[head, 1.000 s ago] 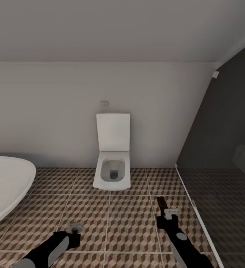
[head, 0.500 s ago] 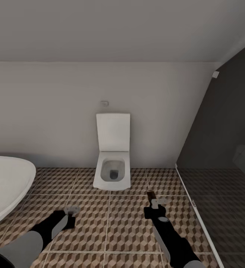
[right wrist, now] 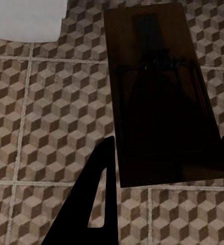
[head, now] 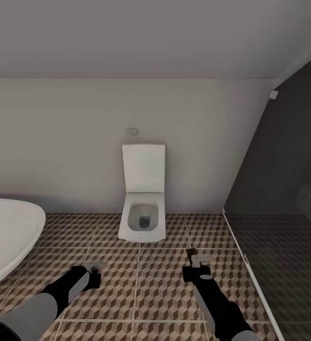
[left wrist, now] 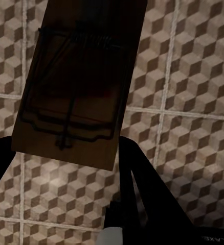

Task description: Take the four mousetraps from the cabinet in the bathroom and place them on the bathroom floor. Make sure all four end up on the same floor surface, and ensure that at least two of them are either under or directly next to the same bathroom sink.

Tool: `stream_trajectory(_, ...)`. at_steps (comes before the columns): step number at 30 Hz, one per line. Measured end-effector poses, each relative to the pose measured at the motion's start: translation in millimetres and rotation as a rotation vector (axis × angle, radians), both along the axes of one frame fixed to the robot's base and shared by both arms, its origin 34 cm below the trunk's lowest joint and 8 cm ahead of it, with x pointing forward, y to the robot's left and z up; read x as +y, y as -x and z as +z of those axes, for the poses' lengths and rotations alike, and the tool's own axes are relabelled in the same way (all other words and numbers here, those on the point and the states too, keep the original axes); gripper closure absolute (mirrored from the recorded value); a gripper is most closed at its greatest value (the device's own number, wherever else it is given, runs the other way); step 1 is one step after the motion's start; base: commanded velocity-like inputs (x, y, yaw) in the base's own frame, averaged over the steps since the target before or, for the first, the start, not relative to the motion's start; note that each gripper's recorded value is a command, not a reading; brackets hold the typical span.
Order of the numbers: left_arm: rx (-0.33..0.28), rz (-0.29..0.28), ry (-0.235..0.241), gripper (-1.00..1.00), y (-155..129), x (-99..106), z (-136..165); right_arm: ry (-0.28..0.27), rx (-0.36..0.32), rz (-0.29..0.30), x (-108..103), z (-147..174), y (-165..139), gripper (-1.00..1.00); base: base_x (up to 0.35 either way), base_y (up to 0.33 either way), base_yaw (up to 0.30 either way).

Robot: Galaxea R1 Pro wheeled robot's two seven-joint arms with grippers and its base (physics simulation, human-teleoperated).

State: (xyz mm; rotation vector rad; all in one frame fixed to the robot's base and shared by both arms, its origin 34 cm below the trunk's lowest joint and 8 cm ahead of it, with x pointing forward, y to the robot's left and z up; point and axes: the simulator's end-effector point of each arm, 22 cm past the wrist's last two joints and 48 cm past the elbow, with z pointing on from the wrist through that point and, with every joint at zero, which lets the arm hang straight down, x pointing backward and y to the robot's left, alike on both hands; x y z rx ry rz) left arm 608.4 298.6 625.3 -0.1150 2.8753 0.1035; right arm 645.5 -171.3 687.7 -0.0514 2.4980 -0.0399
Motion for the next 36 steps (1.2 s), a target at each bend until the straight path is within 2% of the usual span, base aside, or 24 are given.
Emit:
stream_trajectory(11, -0.008, -0.011, 0.020, 1.00, -3, -17, 1, -0.001, -0.026, -0.001, -1, 10, -9, 1.00, 0.000, 0.000, 0.000)
stream_trajectory(29, -0.007, -0.013, 0.022, 1.00, -3, -18, 1, -0.006, -0.043, 0.001, 2, 18, -15, 1.00, 0.000, 0.000, 0.000)
stream_trajectory(36, -0.008, -0.013, 0.024, 1.00, -4, -19, -8, -0.006, -0.045, -0.001, 1, 10, -16, 1.00, 0.000, 0.000, 0.000)
